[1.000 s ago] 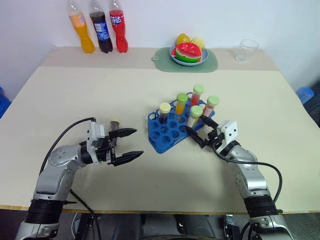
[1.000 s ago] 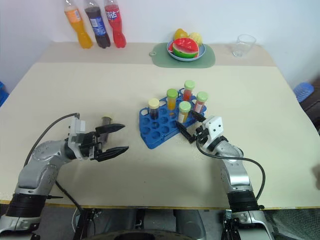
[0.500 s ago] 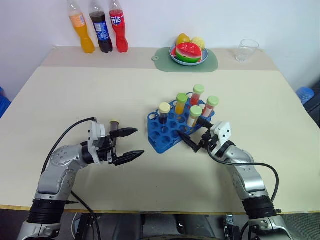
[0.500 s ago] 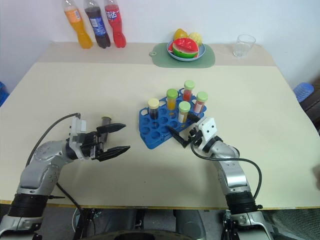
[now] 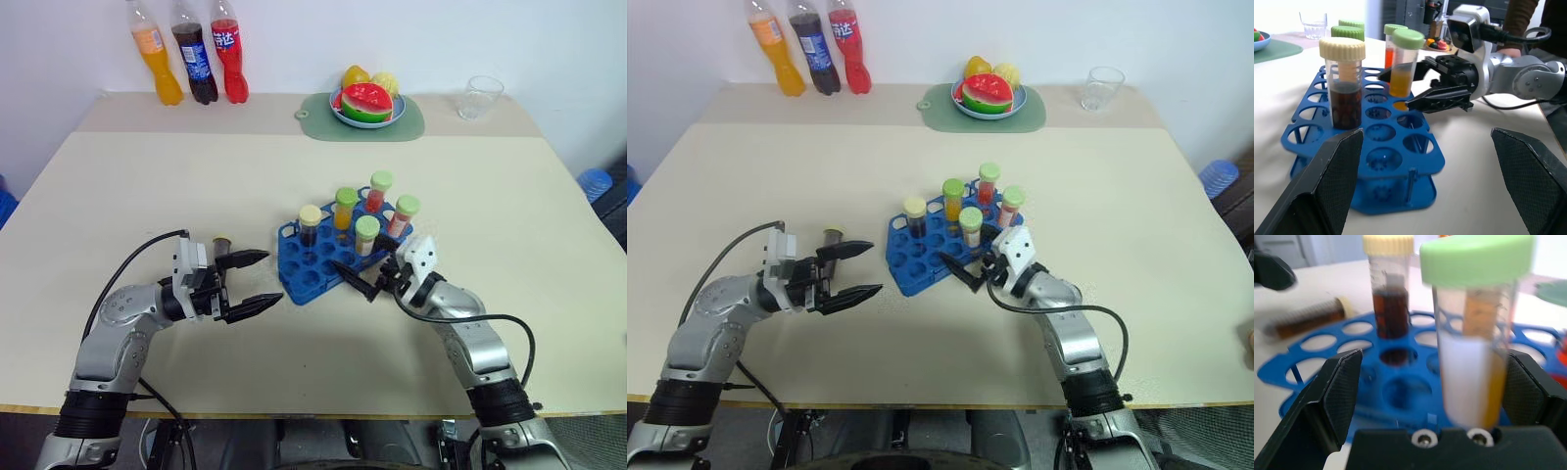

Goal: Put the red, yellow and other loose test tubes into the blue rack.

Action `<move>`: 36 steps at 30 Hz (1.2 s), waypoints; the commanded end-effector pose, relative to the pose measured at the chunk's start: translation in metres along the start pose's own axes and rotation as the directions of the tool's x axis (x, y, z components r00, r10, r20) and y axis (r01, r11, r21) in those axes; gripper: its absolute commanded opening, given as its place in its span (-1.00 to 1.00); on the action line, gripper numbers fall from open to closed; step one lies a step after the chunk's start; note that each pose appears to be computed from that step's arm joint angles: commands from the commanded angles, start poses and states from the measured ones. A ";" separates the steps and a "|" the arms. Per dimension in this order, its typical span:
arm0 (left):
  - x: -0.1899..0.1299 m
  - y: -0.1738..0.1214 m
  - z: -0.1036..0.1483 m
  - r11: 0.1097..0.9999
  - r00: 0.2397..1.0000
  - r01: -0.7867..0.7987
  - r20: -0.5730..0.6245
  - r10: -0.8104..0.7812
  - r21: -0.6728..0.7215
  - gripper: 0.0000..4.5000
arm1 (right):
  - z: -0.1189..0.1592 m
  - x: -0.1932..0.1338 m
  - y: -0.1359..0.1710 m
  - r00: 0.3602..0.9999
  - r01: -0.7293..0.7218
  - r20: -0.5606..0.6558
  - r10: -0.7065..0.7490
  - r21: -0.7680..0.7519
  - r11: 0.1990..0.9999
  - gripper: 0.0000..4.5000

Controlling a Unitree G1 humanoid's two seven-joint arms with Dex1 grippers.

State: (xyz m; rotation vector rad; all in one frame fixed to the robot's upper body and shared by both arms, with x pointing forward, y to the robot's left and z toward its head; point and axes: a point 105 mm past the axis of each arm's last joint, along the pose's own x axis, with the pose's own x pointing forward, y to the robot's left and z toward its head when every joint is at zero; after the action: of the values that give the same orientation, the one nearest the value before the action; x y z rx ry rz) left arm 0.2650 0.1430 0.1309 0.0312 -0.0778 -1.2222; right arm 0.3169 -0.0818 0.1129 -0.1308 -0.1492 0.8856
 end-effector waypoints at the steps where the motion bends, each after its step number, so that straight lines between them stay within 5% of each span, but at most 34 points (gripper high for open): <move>1: -0.001 -0.002 0.006 1.000 1.000 0.004 0.012 -0.004 0.027 0.92 | 0.009 0.010 0.004 0.999 -0.039 0.032 0.040 -0.031 0.999 0.97; 10: -0.005 -0.004 0.006 1.000 1.000 -0.009 0.001 0.009 0.021 0.92 | 0.013 0.021 0.001 0.998 -0.045 0.044 0.048 -0.068 0.997 0.97; 25: -0.010 0.011 0.024 0.990 0.989 -0.133 0.058 0.136 -0.051 0.92 | 0.025 -0.028 -0.026 0.999 0.036 -0.025 -0.041 -0.167 0.985 0.97; 36: -0.016 0.042 0.060 0.810 0.833 -0.534 0.010 0.553 -0.240 0.92 | 0.021 -0.083 -0.035 0.981 0.030 -0.179 -0.070 -0.220 0.975 0.97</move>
State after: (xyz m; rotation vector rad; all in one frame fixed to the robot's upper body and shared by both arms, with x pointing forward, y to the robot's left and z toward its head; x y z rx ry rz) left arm 0.2939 0.1704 0.1722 -0.2181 0.0187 -0.7031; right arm 0.2934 -0.1642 0.1169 -0.3938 -0.0226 0.7979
